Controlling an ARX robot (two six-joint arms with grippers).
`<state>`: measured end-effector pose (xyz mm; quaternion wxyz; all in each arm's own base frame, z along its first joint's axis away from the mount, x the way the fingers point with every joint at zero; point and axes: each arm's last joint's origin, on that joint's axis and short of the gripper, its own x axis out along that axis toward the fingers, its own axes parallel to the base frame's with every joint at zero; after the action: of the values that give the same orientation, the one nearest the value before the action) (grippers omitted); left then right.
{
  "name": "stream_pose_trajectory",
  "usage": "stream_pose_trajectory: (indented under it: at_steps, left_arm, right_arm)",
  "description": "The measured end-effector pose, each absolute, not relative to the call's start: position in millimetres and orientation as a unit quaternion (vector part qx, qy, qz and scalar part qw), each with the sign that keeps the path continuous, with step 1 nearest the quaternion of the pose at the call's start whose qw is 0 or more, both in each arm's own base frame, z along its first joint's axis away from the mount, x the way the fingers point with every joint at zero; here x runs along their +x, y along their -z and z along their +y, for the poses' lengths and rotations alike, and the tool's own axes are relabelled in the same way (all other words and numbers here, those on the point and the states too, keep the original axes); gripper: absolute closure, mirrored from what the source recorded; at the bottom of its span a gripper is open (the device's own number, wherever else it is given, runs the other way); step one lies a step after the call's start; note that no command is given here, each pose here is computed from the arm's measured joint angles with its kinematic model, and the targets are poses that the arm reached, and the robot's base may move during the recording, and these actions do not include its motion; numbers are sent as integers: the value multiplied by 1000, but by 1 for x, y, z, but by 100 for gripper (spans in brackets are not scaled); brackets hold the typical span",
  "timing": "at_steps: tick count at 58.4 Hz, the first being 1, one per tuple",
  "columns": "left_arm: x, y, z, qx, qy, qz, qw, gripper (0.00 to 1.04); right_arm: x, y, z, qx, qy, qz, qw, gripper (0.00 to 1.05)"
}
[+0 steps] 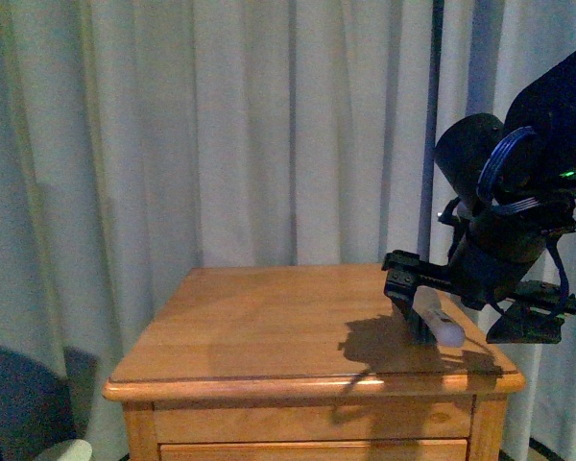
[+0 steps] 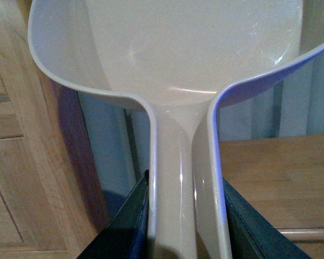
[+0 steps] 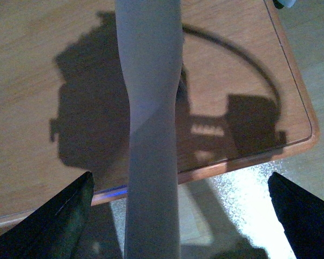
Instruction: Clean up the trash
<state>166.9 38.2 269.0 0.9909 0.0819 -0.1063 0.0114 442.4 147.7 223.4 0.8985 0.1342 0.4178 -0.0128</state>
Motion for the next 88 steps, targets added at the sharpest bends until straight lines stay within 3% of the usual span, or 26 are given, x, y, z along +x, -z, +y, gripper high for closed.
stream_pose_trajectory:
  at_steps: [8, 37, 64, 77, 88]
  left_arm:
    - [167, -269, 38, 82, -11, -106, 991, 77]
    - [167, -269, 38, 82, -11, -106, 991, 77]
    - [167, -269, 38, 82, -11, -106, 991, 77]
    - [167, -269, 38, 82, -11, -106, 991, 77]
    - [167, -269, 38, 82, -11, -106, 991, 77]
  right_arm:
    - [446, -218, 150, 132, 13, 422, 897, 12]
    - [450, -218, 154, 125, 12, 422, 898, 82]
    - [436, -220, 151, 108, -19, 383, 917, 83]
    - [372, -269, 126, 67, -40, 210, 975, 83]
    - [286, -292, 85, 35, -35, 93, 994, 83]
